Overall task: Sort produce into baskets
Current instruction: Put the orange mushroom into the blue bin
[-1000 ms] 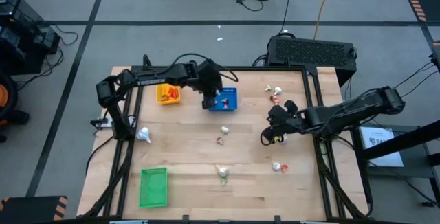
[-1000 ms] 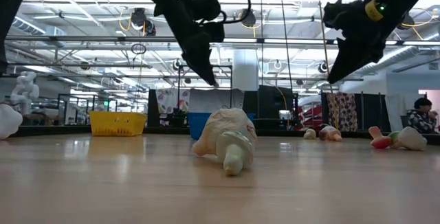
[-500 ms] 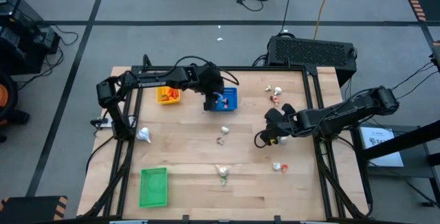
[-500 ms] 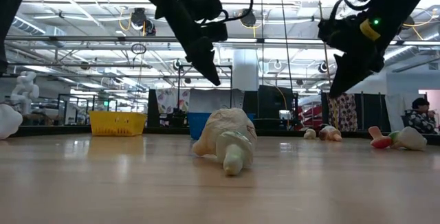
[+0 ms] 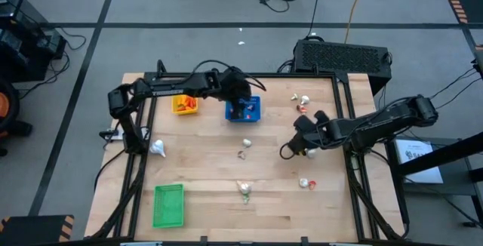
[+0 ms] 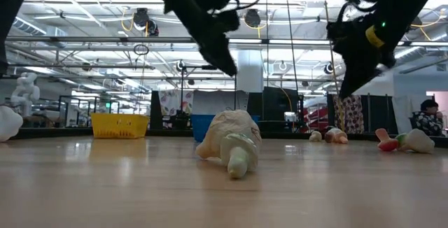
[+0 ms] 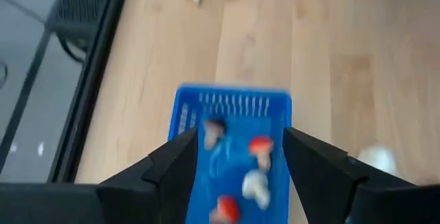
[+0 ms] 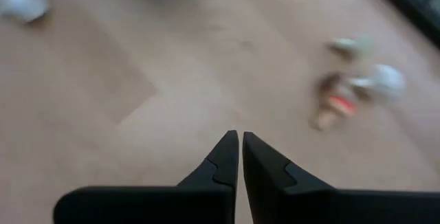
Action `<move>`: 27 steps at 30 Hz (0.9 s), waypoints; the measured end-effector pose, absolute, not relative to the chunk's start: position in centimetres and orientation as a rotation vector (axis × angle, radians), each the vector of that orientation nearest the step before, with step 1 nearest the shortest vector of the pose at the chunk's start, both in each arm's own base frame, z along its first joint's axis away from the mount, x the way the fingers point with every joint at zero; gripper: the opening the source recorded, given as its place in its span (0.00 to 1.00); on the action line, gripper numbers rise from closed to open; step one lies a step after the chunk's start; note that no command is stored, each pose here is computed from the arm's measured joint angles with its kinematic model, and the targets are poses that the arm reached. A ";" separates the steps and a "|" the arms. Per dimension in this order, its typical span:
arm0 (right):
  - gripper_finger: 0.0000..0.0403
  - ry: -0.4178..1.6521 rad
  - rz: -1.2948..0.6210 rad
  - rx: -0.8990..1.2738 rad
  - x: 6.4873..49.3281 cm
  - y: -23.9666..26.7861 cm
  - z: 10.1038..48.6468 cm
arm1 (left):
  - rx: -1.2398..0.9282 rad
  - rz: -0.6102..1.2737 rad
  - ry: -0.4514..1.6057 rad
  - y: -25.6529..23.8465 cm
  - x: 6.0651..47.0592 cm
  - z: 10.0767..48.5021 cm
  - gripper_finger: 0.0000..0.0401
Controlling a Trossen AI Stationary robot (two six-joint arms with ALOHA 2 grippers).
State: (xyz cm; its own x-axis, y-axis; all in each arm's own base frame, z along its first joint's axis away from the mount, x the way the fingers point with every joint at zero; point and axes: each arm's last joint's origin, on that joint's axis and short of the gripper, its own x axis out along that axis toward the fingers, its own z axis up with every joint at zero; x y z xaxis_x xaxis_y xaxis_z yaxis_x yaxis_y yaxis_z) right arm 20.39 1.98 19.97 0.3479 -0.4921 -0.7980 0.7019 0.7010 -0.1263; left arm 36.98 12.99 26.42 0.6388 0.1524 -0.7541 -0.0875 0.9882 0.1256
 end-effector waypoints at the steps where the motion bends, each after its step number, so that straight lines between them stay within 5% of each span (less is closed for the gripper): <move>1: 0.03 0.929 -0.820 0.264 20.0 1.9 20.5 | 0.087 0.136 0.848 12.9 37.5 26.0 0.55; 9: 0.01 0.869 -0.956 0.319 16.8 2.1 23.3 | 0.164 0.090 0.570 10.5 44.7 20.9 0.55; 19: 0.00 0.877 -0.881 0.236 16.1 2.1 24.0 | 0.293 0.047 0.579 11.0 54.5 16.5 0.55; 27: 0.00 0.852 -0.908 0.106 16.0 1.9 24.2 | 0.324 0.130 0.498 12.1 58.3 14.4 0.55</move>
State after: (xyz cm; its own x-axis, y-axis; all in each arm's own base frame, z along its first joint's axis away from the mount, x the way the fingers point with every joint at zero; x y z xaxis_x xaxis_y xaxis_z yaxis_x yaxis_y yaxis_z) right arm 16.02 1.86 24.22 0.3208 -0.6496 -0.6893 0.7287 0.6341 -0.2585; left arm 58.27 12.07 14.41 0.8715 0.2006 -0.4474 -0.0442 0.9409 0.3359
